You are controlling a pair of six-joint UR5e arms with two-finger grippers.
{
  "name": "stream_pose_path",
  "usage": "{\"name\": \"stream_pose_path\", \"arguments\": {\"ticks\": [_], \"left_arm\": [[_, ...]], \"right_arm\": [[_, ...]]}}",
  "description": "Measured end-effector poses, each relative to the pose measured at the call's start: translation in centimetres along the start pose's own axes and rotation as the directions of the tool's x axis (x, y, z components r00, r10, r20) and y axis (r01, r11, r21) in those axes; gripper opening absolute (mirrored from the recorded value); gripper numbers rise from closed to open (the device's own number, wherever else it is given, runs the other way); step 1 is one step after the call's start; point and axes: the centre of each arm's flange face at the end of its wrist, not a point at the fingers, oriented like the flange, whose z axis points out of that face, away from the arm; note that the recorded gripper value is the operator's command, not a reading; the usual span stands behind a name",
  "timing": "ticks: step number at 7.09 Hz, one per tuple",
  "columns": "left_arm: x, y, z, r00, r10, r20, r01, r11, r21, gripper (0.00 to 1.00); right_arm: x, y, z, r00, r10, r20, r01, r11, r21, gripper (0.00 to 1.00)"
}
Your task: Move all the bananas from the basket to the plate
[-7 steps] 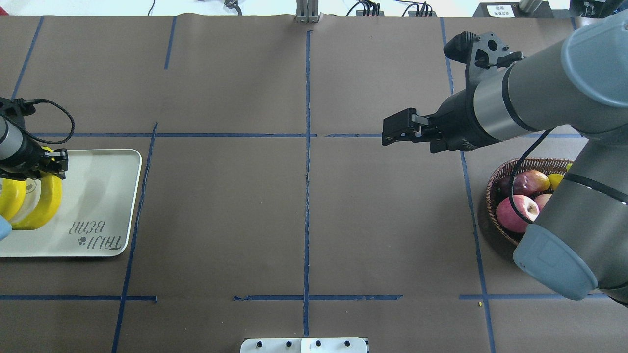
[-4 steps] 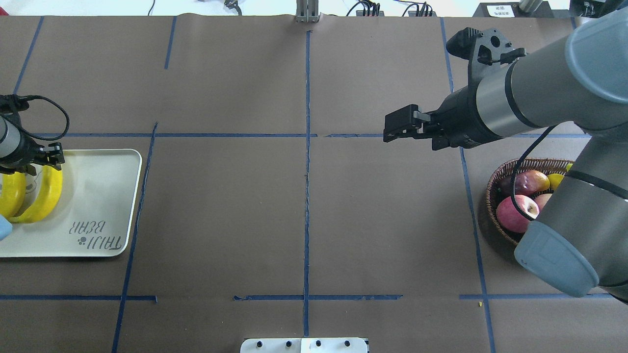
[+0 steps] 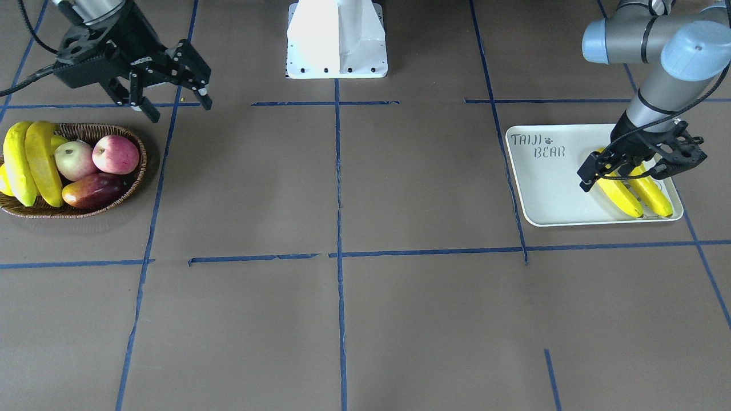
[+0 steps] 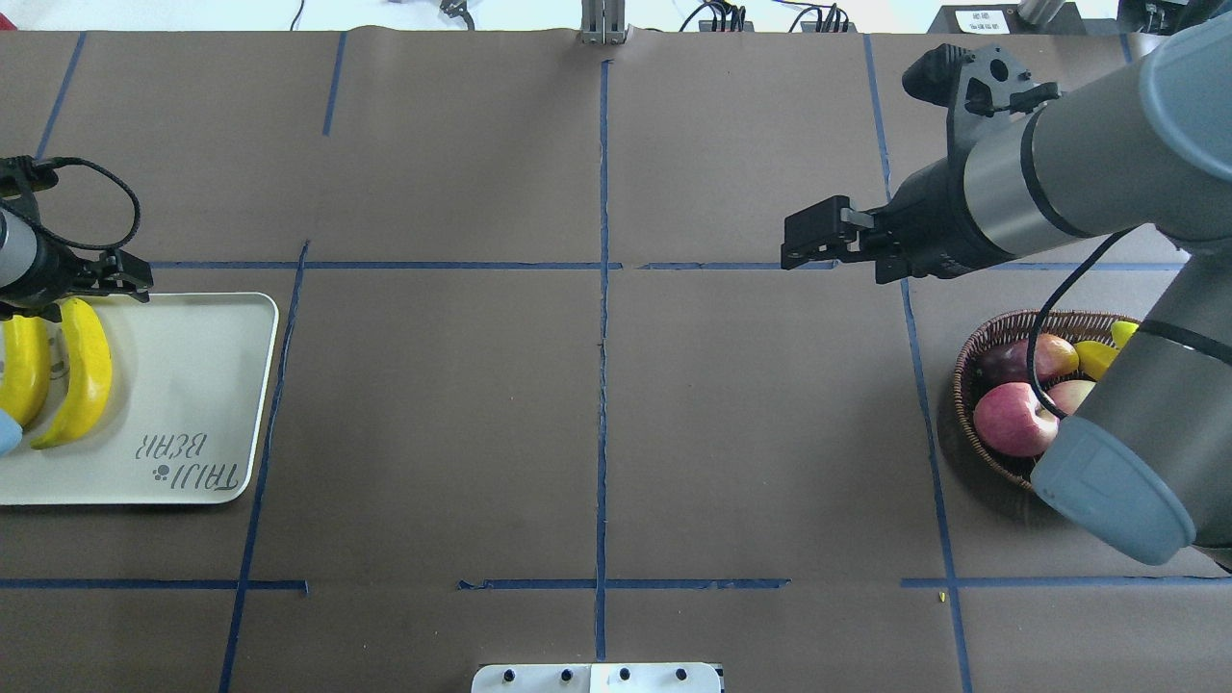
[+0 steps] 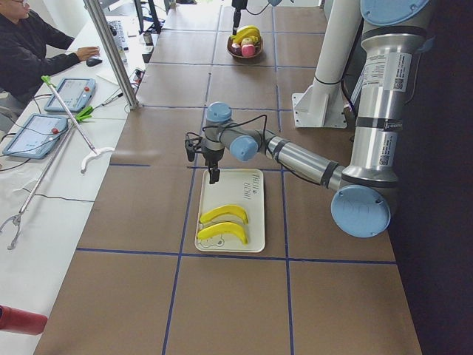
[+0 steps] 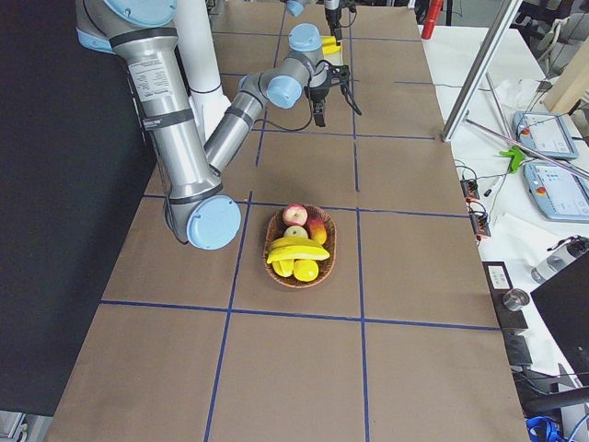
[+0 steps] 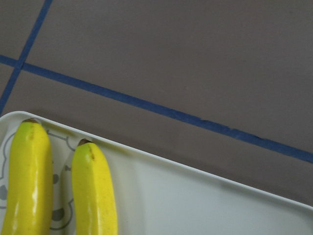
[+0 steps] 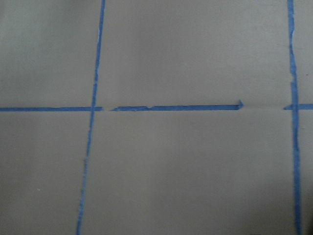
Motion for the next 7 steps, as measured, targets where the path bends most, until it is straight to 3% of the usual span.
{"name": "stream_pose_path", "arguments": {"ticks": [2,5,6,7], "left_arm": [[6.8,0.8,-4.1,0.989,-0.059,-0.137,0.054,0.998,-0.041,1.0],[15.3,5.2,-4.5,0.971,-0.106,-0.213,0.08,0.989,-0.128,1.0],[17.4,6.8,-4.4,0.967,-0.114,-0.226,0.082,0.986,-0.147,1.0],[19.2,8.3,-4.1,0.965,-0.119,-0.233,0.085,0.985,-0.149,1.0]], "right_arm": [[10.6,0.9,-1.3,0.991,-0.109,-0.084,0.104,0.993,-0.06,1.0],[22.1,4.2,-2.2,0.967,-0.195,-0.166,0.168,0.972,-0.162,1.0],[25.4,5.1,-2.3,0.964,-0.21,-0.165,0.176,0.964,-0.197,1.0],[28.8,5.7,-2.1,0.968,-0.213,-0.132,0.179,0.957,-0.23,1.0]]}}
